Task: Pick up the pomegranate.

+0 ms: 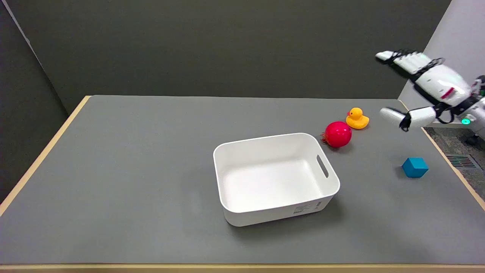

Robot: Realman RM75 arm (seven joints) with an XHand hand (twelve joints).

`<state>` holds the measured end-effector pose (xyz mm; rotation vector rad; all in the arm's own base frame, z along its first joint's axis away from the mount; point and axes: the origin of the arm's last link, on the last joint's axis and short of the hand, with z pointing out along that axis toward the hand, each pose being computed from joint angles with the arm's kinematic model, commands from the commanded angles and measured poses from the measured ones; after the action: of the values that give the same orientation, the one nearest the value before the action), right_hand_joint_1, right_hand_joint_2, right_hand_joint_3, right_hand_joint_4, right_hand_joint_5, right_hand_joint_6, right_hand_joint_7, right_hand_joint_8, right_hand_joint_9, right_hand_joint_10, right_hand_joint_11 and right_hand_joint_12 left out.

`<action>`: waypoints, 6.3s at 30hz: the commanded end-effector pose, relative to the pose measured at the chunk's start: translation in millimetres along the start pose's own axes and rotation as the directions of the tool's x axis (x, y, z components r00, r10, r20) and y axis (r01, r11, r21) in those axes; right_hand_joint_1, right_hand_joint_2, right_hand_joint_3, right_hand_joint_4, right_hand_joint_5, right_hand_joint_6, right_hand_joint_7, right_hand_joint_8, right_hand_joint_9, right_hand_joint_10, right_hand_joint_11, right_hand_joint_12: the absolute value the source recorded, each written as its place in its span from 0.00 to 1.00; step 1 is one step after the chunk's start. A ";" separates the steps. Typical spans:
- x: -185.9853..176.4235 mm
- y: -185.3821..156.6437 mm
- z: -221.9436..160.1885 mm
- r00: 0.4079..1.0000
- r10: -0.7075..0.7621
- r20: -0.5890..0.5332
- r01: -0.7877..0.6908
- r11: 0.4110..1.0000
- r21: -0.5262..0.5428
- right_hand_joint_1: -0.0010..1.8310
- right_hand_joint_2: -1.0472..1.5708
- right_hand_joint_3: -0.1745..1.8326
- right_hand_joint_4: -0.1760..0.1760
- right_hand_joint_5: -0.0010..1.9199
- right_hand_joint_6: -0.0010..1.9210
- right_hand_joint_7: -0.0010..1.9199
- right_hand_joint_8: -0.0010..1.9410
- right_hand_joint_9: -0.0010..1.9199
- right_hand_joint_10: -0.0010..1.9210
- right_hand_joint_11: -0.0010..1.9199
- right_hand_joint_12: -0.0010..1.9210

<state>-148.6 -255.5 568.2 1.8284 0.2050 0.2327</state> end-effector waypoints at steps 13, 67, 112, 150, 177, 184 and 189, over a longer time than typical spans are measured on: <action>-35.4 -0.3 33.5 0.823 -0.303 0.480 0.269 0.953 0.139 0.20 0.59 0.55 0.60 0.00 0.00 0.00 0.03 0.00 0.18 0.00 0.44; -87.3 -41.6 90.9 0.817 -0.321 0.479 0.260 0.947 0.191 0.20 0.60 0.57 0.58 0.00 0.02 0.02 0.06 0.01 0.24 0.01 0.45; -119.3 -29.6 90.3 0.812 -0.247 0.529 0.235 0.968 0.091 0.24 0.61 0.58 0.59 0.03 0.09 0.06 0.15 0.07 0.29 0.04 0.52; -122.9 -27.5 89.4 0.816 -0.228 0.531 0.231 0.971 0.062 0.70 0.85 0.17 0.08 0.28 0.83 0.43 0.67 0.42 0.70 0.44 0.82; -17.2 -17.7 105.2 0.973 -0.193 0.125 0.201 0.978 -0.062 0.73 0.80 0.27 0.08 0.32 0.83 0.44 0.66 0.43 0.73 0.47 0.91; 15.3 -27.2 95.2 0.985 -0.170 -0.007 0.170 0.984 -0.049 0.74 0.80 0.27 0.08 0.32 0.83 0.44 0.66 0.43 0.73 0.47 0.91; 31.8 -43.0 91.1 0.995 -0.011 -0.097 0.014 1.000 0.025 0.73 0.80 0.27 0.10 0.32 0.83 0.43 0.66 0.43 0.73 0.46 0.92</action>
<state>-160.2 -357.8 518.2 1.7453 0.2223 -0.0726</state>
